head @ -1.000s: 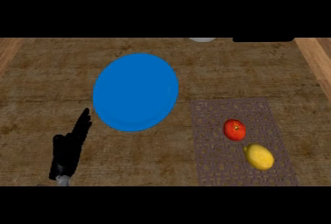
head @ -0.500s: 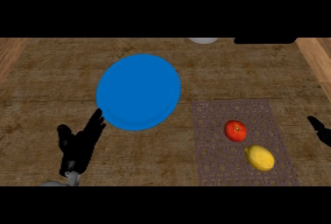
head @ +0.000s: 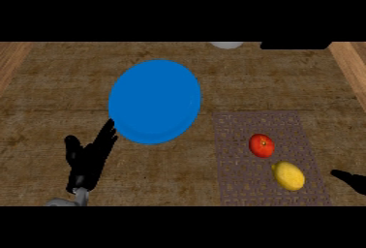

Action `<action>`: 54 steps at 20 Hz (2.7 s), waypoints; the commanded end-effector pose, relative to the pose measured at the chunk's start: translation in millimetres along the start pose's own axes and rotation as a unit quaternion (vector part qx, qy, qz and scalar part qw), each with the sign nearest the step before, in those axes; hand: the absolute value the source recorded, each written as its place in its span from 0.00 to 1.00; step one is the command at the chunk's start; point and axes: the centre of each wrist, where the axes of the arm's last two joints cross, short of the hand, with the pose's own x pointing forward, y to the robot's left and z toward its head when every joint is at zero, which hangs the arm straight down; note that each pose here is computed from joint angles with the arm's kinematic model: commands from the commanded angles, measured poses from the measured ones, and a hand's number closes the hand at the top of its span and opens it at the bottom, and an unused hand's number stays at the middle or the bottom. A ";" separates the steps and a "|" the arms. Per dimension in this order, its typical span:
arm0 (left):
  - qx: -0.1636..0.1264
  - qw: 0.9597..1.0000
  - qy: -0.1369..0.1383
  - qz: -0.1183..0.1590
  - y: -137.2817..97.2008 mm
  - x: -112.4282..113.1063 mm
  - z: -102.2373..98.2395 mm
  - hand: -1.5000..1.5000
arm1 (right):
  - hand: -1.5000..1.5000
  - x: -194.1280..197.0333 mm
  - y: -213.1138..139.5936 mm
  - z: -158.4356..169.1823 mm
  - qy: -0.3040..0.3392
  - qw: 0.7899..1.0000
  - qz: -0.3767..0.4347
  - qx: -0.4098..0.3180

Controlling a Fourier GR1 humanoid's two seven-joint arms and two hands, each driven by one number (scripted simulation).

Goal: Pick the tomato from the placemat and place it in the plate

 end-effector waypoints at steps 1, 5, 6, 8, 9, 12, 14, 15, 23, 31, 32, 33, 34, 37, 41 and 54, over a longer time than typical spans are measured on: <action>-0.004 1.000 -0.002 0.005 -0.5 3.0 3.2 0.50 | 0.00 28.5 -3.2 -2.3 0.038 0.993 0.084 0.072; -0.008 1.000 0.000 0.003 -2.7 -7.3 4.3 0.50 | 0.00 62.0 6.8 -5.0 0.069 0.985 0.118 0.103; -0.006 1.000 -0.002 -0.001 -0.4 -5.8 -6.6 0.50 | 0.00 63.3 25.4 -5.4 0.073 0.986 0.113 0.097; -0.006 1.000 0.008 0.001 5.7 -9.9 -2.0 0.50 | 0.00 85.5 39.3 -0.6 0.077 0.982 0.126 0.116; -0.011 1.000 -0.001 0.004 -15.4 15.3 0.0 0.50 | 0.00 78.0 61.8 0.4 0.079 0.981 0.126 0.125; -0.008 1.000 0.006 -0.011 7.1 8.8 12.5 0.50 | 0.00 85.1 70.6 -9.8 0.093 0.978 0.137 0.125; -0.003 1.000 0.001 0.002 2.3 4.0 2.2 0.50 | 0.00 96.9 80.1 -14.6 0.101 0.977 0.143 0.124; -0.008 1.000 -0.001 0.005 -3.7 -10.8 3.0 0.50 | 0.00 85.0 101.8 1.3 0.099 0.976 0.154 0.117; -0.003 1.000 -0.003 -0.004 16.7 17.8 6.6 0.50 | 0.00 85.2 140.8 -5.9 0.135 0.966 0.130 0.176; 0.001 1.000 0.001 0.005 7.0 1.8 25.6 0.50 | 0.00 88.9 159.0 0.9 0.136 0.964 0.156 0.167; -0.002 1.000 0.007 0.016 6.8 2.4 11.3 0.50 | 0.00 86.9 147.7 -0.1 0.140 0.960 0.177 0.163; -0.011 1.000 0.008 0.003 2.6 8.1 0.3 0.50 | 0.00 91.4 171.0 -2.6 0.136 0.960 0.182 0.162; -0.002 1.000 -0.001 0.003 -9.2 2.1 -2.6 0.50 | 0.00 84.8 147.5 10.8 0.152 0.959 0.182 0.155; -0.009 1.000 0.002 0.006 -4.3 4.0 -9.3 0.50 | 0.00 67.0 163.2 -4.4 0.157 0.953 0.204 0.161; -0.006 1.000 -0.001 0.010 3.9 6.4 -5.5 0.50 | 0.00 58.4 184.9 -19.6 0.163 0.949 0.209 0.171; -0.008 1.000 0.007 0.010 -8.4 15.4 -7.5 0.50 | 1.00 36.3 201.5 -35.9 0.129 0.927 0.264 0.232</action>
